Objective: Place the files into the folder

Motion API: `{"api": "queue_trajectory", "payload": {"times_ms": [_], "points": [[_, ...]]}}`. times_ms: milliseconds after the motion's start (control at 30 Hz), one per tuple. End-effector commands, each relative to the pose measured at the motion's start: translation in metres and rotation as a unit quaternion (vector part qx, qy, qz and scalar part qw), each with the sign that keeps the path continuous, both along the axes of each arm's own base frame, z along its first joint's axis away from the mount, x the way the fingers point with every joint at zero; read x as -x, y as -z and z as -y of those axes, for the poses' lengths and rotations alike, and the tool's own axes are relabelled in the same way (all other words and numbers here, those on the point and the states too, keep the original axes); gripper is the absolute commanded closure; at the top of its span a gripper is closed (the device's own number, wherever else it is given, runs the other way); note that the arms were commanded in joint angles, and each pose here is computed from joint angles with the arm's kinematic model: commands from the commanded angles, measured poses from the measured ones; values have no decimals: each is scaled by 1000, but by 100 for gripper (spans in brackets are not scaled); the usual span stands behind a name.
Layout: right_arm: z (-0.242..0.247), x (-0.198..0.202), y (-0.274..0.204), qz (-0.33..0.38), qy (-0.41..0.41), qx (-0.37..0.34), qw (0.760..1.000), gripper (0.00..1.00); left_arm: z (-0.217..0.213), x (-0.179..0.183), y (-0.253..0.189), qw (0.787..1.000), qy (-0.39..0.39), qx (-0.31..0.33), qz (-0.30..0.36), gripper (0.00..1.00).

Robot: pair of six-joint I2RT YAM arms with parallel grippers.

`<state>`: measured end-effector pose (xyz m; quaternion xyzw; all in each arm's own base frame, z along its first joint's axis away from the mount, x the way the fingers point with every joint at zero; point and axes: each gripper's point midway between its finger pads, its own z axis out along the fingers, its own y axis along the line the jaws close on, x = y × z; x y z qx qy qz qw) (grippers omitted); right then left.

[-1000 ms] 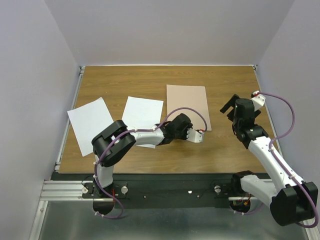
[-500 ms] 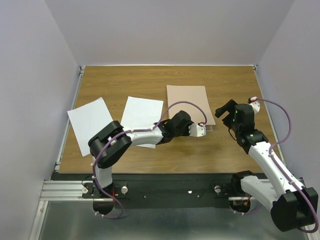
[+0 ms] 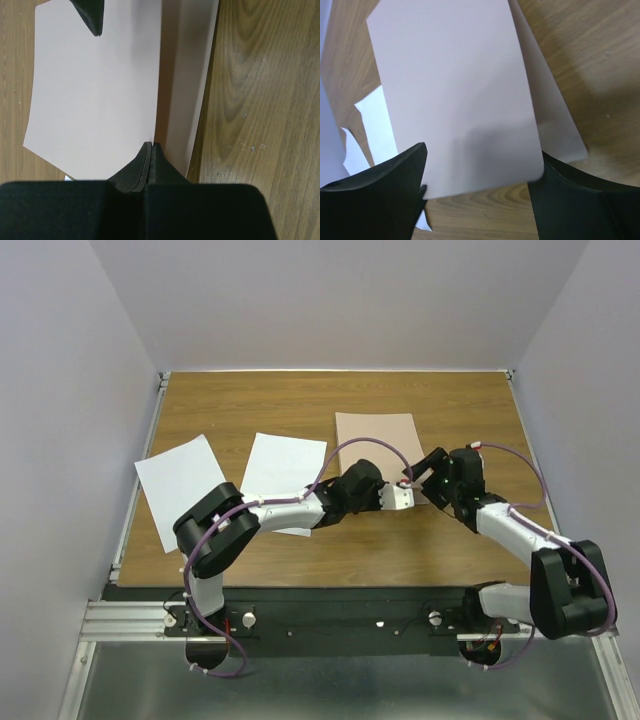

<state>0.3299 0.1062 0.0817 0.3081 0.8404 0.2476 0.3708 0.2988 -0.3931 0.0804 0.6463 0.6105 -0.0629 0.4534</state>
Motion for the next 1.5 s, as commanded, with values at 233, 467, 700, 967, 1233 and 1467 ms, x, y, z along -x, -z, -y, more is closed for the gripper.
{"api": "queue_trajectory", "payload": {"times_ms": [233,467,700,967,1233,1467], "points": [[-21,-44,8,51,12,-71,996,95,15,16,-20,998,41,39,-27,100],[-5,-38,0,56,39,-23,997,99,21,24,-48,996,59,63,-35,34],[20,-30,-53,110,19,86,990,99,32,7,-155,991,41,129,18,1],[8,-14,-96,114,-118,205,965,99,16,-35,-338,932,-130,333,55,2],[-28,6,-109,110,-177,330,921,99,-68,-60,-429,779,-362,511,-20,2],[-84,41,-115,137,-223,437,860,96,-172,-14,-342,674,-451,578,-93,2]]}}
